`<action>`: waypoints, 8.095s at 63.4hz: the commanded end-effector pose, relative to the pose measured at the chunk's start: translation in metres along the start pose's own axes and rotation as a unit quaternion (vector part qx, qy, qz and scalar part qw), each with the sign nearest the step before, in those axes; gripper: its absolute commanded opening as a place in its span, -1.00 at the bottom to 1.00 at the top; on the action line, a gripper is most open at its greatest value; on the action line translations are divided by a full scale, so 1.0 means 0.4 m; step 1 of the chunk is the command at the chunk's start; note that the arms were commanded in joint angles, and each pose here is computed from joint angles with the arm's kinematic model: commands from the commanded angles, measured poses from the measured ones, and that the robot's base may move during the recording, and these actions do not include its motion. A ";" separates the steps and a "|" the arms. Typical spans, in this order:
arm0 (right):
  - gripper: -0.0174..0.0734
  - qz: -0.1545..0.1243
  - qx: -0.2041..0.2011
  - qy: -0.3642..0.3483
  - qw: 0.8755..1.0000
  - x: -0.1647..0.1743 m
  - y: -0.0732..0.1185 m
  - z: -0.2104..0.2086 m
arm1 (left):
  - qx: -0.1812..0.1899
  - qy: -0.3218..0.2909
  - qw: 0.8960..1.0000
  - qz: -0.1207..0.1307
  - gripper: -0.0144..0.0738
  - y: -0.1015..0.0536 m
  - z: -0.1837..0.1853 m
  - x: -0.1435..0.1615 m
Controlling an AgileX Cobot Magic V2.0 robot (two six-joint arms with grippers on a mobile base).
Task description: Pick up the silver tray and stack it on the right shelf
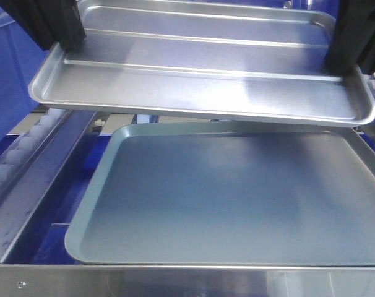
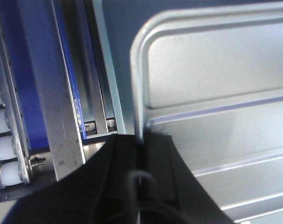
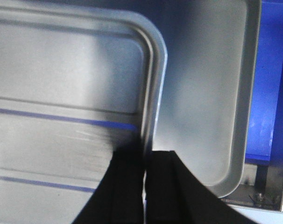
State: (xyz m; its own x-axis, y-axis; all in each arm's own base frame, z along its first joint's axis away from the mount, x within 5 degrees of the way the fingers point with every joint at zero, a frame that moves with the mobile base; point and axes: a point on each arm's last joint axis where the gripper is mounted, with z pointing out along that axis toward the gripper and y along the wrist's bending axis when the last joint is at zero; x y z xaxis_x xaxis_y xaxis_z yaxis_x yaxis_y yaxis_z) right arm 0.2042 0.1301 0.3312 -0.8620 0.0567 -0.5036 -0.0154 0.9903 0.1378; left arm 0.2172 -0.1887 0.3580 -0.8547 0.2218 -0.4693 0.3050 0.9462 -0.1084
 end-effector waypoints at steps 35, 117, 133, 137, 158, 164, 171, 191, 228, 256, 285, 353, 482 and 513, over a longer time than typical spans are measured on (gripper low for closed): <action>-0.49 -0.018 -0.009 -0.055 0.998 -0.029 -0.005 -0.043 | 0.003 -0.031 0.999 0.010 -0.88 0.006 -0.046 -0.008; -0.49 -0.070 0.031 -0.063 0.995 -0.073 -0.074 -0.021 | -0.010 0.017 0.999 0.025 -0.88 -0.036 0.136 -0.042; -0.49 -0.083 0.066 -0.005 0.994 -0.097 -0.079 0.109 | -0.015 0.026 0.999 0.035 -0.88 -0.055 0.245 -0.054; -0.49 -0.087 0.070 0.011 0.994 -0.099 -0.072 0.150 | -0.023 0.032 0.998 0.040 -0.88 -0.055 0.267 -0.053; -0.48 -0.097 0.082 0.049 0.991 -0.095 -0.062 0.241 | -0.059 0.062 0.995 0.060 -0.88 -0.045 0.349 -0.046; -0.45 -0.097 0.082 0.050 0.991 -0.095 -0.062 0.241 | -0.062 0.065 0.994 0.055 -0.87 -0.036 0.356 -0.048; -0.15 -0.097 0.084 0.053 0.990 -0.094 -0.063 0.241 | -0.056 0.067 0.996 0.037 -0.60 -0.023 0.357 -0.055; 0.62 -0.096 0.081 0.047 0.991 -0.096 -0.063 0.233 | -0.038 0.072 0.997 0.017 0.40 -0.016 0.349 -0.059; -0.49 -0.083 0.029 -0.080 0.993 -0.029 -0.117 0.012 | 0.033 -0.099 0.993 0.058 -0.68 0.007 0.065 0.041; -0.49 -0.109 -0.041 -0.219 0.969 0.242 -0.239 -0.047 | 0.108 -0.255 0.956 0.098 -0.88 0.117 0.014 0.291; -0.49 -0.091 -0.097 -0.385 0.914 0.343 -0.296 -0.148 | 0.139 -0.310 0.936 0.088 -0.88 0.163 -0.004 0.392; -0.49 -0.090 -0.096 -0.383 0.914 0.344 -0.296 -0.147 | 0.159 -0.457 0.874 0.049 -0.88 0.244 0.012 0.538; -0.49 -0.090 -0.095 -0.382 0.915 0.344 -0.296 -0.147 | -0.058 -0.578 0.814 -0.018 -0.88 0.340 0.059 0.626; -0.49 -0.090 -0.095 -0.382 0.915 0.344 -0.296 -0.147 | -0.058 -0.578 0.814 -0.018 -0.88 0.340 0.059 0.626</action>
State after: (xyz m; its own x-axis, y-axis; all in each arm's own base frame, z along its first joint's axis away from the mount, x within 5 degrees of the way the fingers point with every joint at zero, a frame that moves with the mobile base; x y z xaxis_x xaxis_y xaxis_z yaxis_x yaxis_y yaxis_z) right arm 0.0563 0.0118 0.2808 -0.3246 0.0392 -0.9450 -0.2462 0.9612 0.1244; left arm 0.0558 -0.0093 0.2030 0.0456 -0.0914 -0.9948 0.1696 0.9821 -0.0824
